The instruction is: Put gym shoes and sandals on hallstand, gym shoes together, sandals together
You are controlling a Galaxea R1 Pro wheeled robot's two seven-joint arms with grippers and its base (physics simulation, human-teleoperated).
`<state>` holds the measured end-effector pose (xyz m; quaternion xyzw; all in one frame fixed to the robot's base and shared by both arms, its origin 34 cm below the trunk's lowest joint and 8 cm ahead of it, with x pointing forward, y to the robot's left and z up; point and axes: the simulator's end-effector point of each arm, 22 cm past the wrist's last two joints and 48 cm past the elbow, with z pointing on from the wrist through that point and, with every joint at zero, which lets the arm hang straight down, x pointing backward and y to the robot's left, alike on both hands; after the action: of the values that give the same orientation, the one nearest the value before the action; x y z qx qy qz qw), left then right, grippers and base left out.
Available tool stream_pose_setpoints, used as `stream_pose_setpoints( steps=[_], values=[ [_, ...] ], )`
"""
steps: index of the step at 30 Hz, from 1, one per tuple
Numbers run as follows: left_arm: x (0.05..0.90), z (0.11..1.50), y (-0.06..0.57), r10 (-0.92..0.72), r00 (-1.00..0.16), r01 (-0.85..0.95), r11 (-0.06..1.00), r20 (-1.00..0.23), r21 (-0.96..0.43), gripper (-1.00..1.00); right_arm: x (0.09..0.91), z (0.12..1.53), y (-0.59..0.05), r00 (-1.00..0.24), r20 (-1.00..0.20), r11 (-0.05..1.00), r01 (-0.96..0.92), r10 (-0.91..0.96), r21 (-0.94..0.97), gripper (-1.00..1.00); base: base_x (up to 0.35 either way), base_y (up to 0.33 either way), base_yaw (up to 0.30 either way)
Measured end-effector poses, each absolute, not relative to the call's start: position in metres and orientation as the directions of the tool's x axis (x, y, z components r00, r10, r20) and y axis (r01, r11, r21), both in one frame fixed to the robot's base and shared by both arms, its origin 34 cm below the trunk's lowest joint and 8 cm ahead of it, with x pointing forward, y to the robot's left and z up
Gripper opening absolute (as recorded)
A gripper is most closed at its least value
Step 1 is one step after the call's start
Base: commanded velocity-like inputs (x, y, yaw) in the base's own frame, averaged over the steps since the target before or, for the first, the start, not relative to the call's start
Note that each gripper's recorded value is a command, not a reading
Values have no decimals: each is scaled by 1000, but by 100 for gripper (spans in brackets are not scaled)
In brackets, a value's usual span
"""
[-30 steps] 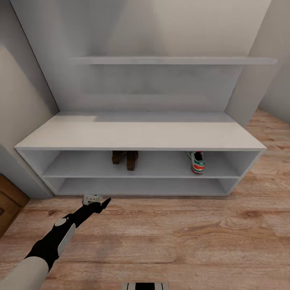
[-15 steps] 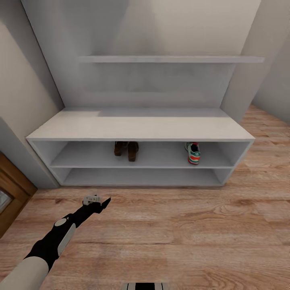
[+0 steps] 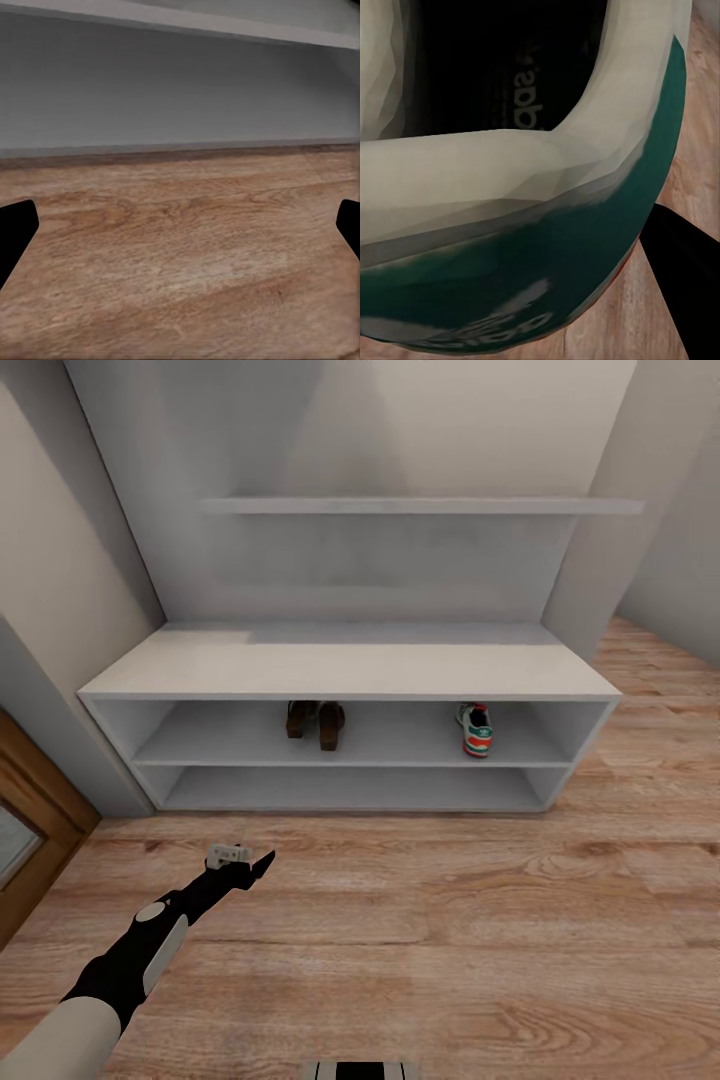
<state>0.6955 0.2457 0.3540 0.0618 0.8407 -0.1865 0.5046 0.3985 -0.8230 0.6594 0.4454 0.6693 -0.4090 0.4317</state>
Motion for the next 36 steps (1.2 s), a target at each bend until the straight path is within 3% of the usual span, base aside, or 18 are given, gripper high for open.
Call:
stream_pose_setpoints(
  steps=[17,36],
  values=[
    [696,354,246,-86,-484,291,923,-871,-253,100,399,659,-823,-231,-942,269,949,243,-163,-100,-187,0,0],
    [696,354,246,-86,-484,289,924,-871,-252,100,401,657,-822,-233,-941,275,948,247,-162,-100,-11,0,0]
  ],
)
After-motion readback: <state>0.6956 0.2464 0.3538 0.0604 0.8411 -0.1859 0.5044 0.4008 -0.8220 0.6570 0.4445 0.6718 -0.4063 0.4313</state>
